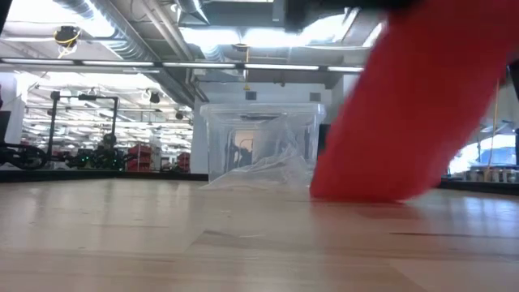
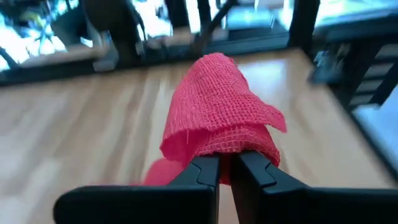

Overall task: Roll bandage
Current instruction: Roll the red bandage

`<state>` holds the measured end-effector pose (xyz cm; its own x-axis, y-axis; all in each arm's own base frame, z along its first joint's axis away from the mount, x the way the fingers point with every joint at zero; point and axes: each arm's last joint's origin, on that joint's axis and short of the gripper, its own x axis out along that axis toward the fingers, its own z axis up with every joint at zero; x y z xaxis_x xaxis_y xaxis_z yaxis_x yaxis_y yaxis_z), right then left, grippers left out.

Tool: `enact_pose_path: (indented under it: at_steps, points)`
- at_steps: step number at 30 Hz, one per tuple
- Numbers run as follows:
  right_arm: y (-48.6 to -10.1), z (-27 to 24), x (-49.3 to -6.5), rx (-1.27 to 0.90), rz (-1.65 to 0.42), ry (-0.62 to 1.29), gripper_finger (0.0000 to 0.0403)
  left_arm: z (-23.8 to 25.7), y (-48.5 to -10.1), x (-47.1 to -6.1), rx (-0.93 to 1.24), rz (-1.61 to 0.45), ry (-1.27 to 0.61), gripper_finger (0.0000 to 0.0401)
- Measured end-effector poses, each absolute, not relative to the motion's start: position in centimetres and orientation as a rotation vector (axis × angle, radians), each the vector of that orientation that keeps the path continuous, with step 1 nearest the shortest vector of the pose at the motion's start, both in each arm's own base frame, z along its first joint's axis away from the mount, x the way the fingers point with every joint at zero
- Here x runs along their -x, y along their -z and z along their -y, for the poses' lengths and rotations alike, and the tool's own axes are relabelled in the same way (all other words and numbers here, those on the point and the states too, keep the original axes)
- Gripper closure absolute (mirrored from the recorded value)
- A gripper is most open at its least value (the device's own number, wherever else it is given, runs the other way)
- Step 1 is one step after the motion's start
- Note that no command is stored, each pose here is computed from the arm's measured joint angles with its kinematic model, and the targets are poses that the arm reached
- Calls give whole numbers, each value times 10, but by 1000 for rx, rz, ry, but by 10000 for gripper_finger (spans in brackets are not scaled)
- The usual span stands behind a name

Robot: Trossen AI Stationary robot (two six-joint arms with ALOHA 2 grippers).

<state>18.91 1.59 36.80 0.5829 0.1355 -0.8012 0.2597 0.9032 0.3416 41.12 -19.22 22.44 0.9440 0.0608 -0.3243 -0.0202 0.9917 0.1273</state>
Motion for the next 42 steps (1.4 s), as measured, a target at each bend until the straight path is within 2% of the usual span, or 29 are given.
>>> enact_pose_path:
  at_steps: [3,5,8,12,18,26,29,34,38,42]
  points:
    - [-367,-33,-171,-318,-829,50,123,183,-264,-400,-116,-292,-45,388]
    - [-364,-48,-165,-252,-701,-46,123,175,-283,-392,-117,-280,-54,388]
    - [-357,-70,-162,-197,-523,-212,123,159,-303,-386,-117,-264,-95,388]
    - [-346,-95,-170,-20,-380,-246,123,136,-313,-389,-91,-243,-153,388]
    - [-326,-117,-186,319,-385,-52,123,115,-311,-396,-30,-247,-213,388]
    - [-307,-126,-207,605,-433,131,123,109,-311,-398,23,-244,-233,388]
    - [-314,-126,-207,640,-421,130,123,110,-309,-397,0,-266,-231,388]
    - [-347,-120,-204,632,-369,227,123,119,-307,-394,-76,-286,-184,388]
    - [-364,-106,-203,675,-405,345,123,132,-308,-391,-144,-279,-83,388]
    - [-368,-85,-194,585,-473,361,123,149,-316,-384,-197,-243,-14,388]
